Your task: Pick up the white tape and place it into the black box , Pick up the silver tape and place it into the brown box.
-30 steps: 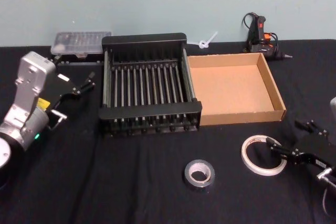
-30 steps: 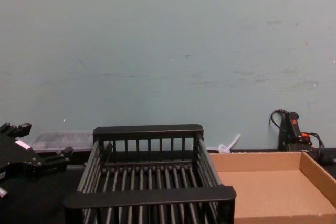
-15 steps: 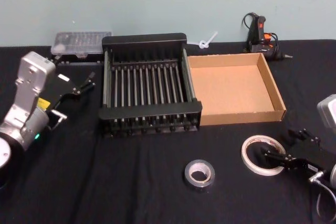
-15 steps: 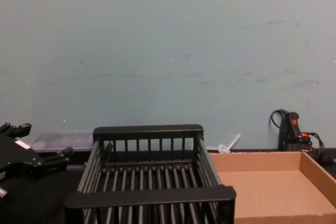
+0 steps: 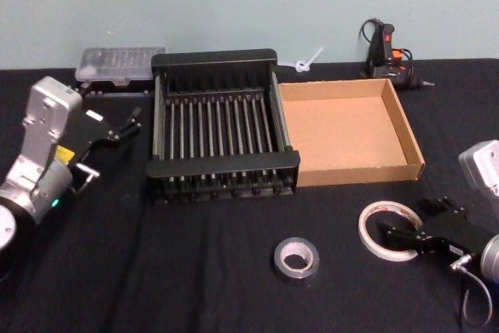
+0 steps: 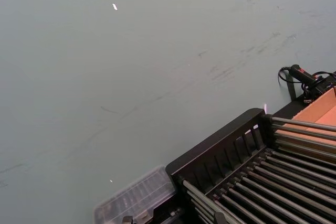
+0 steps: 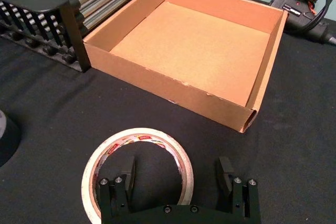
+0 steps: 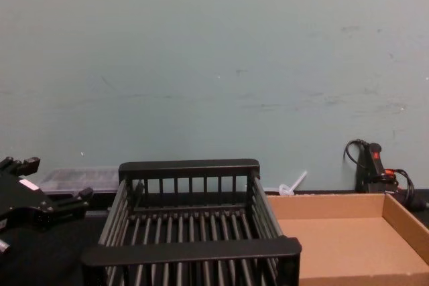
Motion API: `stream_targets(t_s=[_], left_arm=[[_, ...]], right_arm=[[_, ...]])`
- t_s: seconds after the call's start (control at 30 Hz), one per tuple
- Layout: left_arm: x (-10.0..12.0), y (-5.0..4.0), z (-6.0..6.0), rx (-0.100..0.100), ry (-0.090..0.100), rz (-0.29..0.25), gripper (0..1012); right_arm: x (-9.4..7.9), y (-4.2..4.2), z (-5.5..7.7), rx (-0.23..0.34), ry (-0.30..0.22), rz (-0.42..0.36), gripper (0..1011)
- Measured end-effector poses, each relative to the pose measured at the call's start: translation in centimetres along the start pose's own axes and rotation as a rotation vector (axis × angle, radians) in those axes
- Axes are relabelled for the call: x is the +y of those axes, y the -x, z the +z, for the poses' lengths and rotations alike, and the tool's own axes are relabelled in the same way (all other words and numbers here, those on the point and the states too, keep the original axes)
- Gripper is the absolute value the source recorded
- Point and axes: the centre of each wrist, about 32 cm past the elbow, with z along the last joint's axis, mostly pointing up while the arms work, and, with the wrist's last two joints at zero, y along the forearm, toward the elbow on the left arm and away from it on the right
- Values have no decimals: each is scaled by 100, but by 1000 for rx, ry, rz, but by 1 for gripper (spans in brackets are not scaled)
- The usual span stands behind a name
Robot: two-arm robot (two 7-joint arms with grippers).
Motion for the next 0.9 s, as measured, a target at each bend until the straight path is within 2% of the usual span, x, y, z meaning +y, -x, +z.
stream_targets(t_s=[0.9], left_arm=[[0, 0, 0, 0, 0, 0, 1001]], right_arm=[[46, -28, -21, 38, 10, 0, 1003]])
